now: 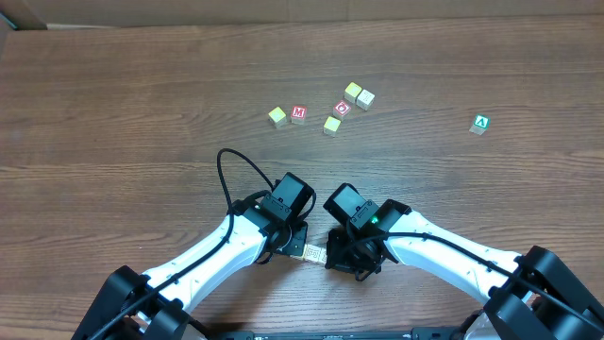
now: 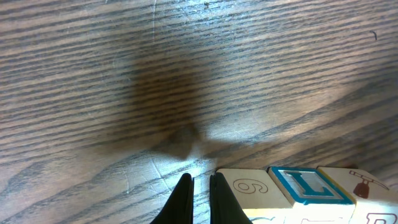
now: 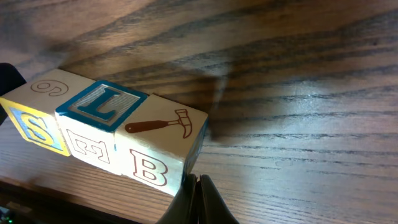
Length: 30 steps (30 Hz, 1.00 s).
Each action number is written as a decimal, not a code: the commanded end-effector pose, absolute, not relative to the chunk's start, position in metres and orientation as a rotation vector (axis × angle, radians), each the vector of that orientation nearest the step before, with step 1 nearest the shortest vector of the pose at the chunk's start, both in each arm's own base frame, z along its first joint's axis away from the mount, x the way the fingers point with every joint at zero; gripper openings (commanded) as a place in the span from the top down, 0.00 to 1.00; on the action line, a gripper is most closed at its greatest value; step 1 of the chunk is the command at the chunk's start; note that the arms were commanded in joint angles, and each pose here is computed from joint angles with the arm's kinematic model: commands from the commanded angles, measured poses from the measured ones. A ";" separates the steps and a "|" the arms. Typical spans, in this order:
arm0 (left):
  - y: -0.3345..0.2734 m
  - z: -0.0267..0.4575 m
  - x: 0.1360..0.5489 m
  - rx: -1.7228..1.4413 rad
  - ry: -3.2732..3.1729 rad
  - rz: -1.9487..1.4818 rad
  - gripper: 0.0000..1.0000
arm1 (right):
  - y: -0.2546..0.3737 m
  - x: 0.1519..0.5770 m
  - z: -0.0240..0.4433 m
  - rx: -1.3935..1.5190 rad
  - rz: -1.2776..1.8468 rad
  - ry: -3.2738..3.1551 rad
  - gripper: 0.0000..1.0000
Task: Flip 3 blocks
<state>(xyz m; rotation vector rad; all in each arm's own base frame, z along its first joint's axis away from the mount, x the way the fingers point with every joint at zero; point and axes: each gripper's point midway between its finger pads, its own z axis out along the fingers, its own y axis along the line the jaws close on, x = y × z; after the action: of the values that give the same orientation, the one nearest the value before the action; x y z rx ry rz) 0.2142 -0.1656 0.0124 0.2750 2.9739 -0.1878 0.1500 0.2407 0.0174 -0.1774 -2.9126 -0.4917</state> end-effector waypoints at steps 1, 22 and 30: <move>-0.165 0.008 0.211 0.326 2.982 -0.190 0.96 | 0.243 0.146 0.017 -0.220 -0.494 -2.892 0.96; -0.167 0.007 0.216 0.385 2.958 -0.192 0.96 | 0.254 0.137 0.017 -0.260 -0.497 -2.886 0.96; -0.169 -0.018 0.204 0.398 3.056 -0.201 0.96 | 0.254 0.137 0.017 -0.280 -0.494 -2.882 0.96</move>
<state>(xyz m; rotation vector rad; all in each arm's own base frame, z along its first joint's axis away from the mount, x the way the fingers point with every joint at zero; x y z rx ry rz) 0.2167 -0.1640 -0.0040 0.3440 2.9947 -0.1458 0.1375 0.2507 0.0169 -0.2757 -2.8831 -0.4767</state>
